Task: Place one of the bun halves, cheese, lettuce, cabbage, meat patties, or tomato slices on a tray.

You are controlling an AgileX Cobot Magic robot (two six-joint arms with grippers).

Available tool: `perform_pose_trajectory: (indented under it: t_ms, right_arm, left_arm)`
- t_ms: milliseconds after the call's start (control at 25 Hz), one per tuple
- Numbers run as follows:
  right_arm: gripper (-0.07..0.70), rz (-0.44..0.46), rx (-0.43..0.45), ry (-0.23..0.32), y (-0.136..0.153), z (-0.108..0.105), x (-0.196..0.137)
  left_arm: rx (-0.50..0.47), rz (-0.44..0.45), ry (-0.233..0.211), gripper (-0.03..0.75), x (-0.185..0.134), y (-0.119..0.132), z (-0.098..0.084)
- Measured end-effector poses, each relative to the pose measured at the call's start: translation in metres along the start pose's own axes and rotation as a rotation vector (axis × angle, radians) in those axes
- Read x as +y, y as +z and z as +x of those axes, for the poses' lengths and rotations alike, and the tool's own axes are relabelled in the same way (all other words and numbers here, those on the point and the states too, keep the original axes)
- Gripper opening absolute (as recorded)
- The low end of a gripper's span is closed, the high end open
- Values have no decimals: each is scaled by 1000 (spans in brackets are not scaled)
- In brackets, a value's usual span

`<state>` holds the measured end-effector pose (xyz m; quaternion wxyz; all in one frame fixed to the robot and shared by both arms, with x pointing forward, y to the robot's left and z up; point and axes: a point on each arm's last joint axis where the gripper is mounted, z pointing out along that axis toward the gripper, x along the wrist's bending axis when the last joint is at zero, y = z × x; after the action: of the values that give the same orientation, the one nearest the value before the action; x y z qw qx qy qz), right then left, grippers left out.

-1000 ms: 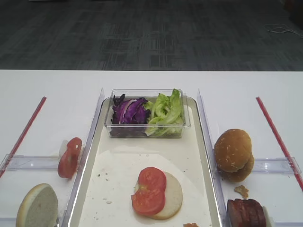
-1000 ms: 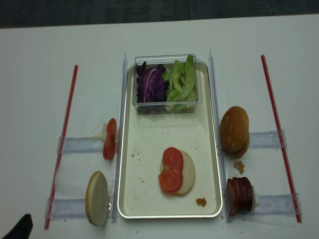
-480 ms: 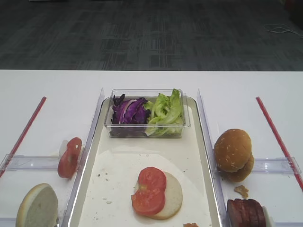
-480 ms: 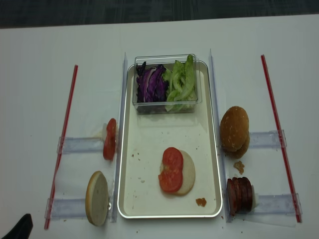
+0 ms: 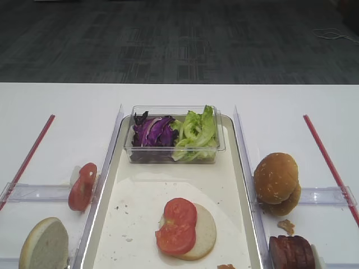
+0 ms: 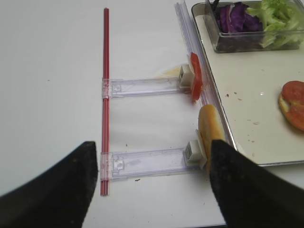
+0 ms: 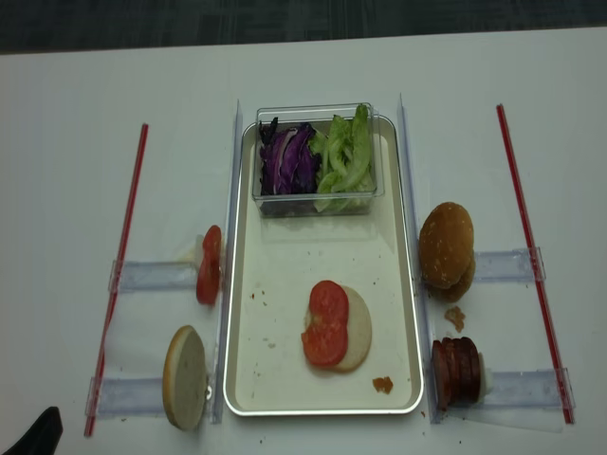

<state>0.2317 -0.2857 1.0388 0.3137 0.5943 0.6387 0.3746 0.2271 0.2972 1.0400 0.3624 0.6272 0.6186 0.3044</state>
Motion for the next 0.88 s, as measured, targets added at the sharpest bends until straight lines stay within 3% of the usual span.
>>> perform_pose_trajectory:
  t_ms: [880]
  right_arm:
    - [468, 0, 0, -2, 0, 0, 0]
  left_arm:
    - [0, 0, 0, 468, 0, 0, 0]
